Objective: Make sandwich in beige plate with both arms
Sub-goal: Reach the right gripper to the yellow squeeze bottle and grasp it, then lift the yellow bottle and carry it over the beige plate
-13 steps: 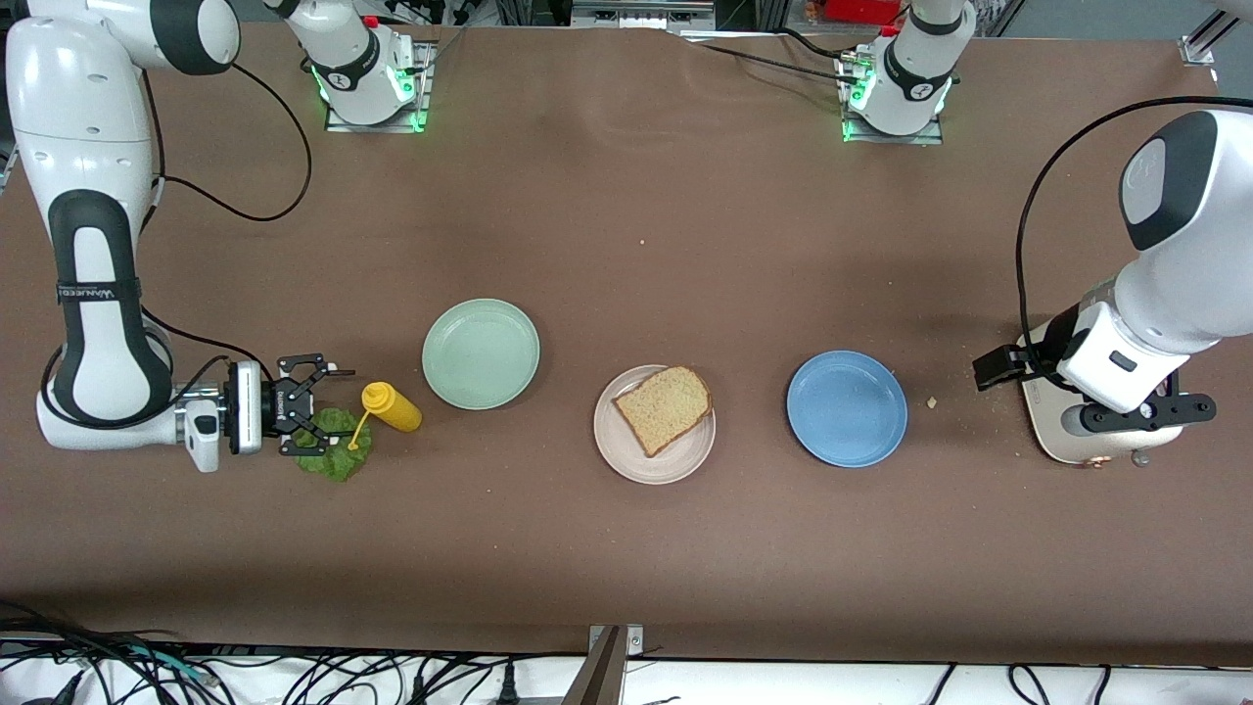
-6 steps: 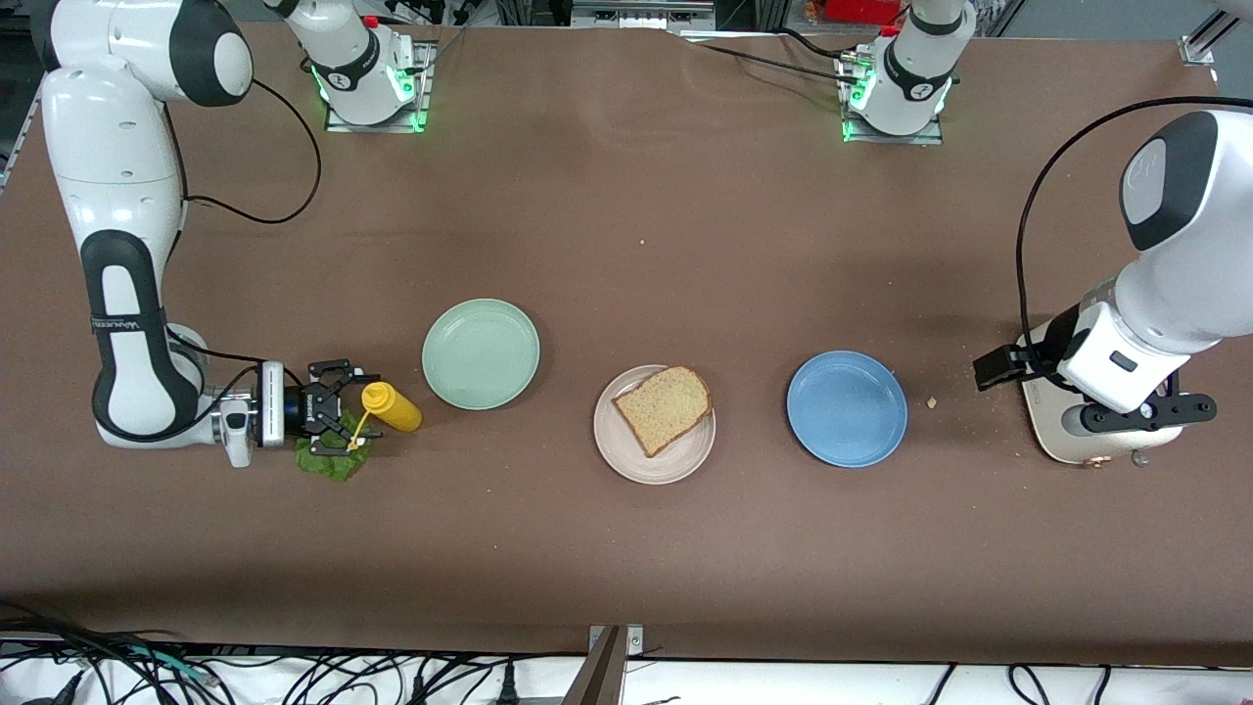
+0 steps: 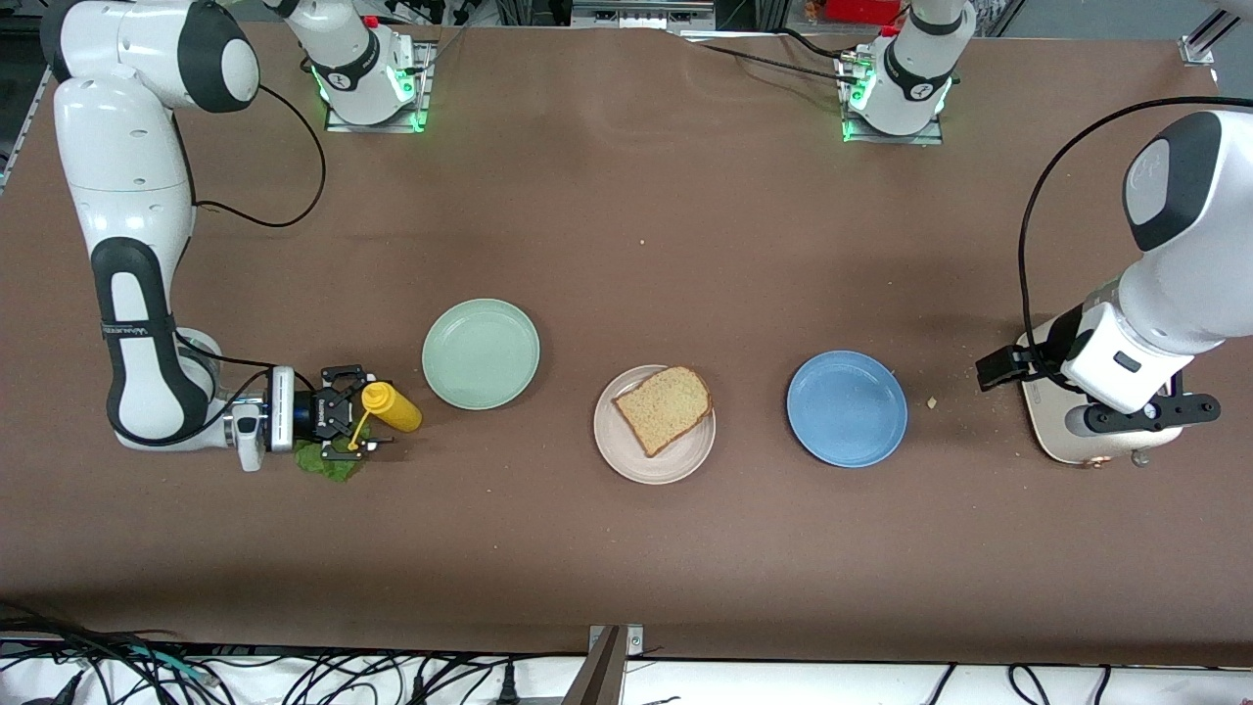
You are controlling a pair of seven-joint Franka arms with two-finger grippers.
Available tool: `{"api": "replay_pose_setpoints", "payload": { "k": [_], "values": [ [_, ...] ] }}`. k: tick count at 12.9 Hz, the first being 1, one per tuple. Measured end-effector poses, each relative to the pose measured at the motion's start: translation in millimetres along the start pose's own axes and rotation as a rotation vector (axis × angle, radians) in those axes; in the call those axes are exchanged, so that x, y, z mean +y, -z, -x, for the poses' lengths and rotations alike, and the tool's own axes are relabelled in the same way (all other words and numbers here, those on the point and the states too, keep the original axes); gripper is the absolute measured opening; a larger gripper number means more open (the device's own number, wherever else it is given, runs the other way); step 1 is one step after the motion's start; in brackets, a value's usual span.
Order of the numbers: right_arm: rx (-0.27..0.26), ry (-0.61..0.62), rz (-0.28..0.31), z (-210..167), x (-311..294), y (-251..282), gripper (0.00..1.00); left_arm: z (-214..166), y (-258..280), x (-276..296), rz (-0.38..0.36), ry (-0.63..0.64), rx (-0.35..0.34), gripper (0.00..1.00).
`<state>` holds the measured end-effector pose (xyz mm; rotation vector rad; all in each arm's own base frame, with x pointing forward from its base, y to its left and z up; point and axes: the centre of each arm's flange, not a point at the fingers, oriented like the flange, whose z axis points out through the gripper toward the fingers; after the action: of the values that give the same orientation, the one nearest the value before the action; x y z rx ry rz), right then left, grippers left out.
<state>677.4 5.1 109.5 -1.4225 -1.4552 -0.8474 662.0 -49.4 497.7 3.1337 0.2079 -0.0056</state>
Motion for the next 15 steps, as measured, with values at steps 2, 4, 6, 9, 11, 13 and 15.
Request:
{"api": "replay_pose_setpoints", "payload": {
  "k": [2, 4, 6, 9, 11, 13, 15],
  "values": [
    [0.0, -0.003, 0.0, 1.6, 1.0, -7.3, 0.6, -0.4, -0.7, -1.2, 0.0, 0.001, -0.001, 0.99],
    [0.0, -0.001, 0.003, 1.0, 1.9, -8.0, 0.4, -0.9, -2.4, -1.3, 0.0, 0.001, -0.004, 0.99],
    [-0.005, -0.002, 0.01, 0.4, 3.3, -6.6, 0.26, -1.6, -5.1, -1.4, 0.001, 0.001, -0.008, 0.99],
    [-0.073, -0.061, 0.001, -10.5, 9.4, 2.5, 0.18, -2.1, -7.0, -1.6, 0.001, 0.002, -0.011, 0.99],
    [-0.207, -0.115, -0.027, -43.9, 16.4, 14.3, 0.18, -2.2, -7.3, -1.7, 0.001, 0.002, -0.011, 0.99],
    [-0.35, -0.189, -0.048, -99.7, 19.7, 15.6, 0.15, -2.3, -7.5, -1.8, 0.001, 0.002, -0.012, 0.99],
    [-0.487, -0.27, -0.044, -157.3, 19.3, 0.0, 0.15, -2.3, -7.6, -1.8, 0.002, 0.002, -0.012, 0.99]
  ]
}}
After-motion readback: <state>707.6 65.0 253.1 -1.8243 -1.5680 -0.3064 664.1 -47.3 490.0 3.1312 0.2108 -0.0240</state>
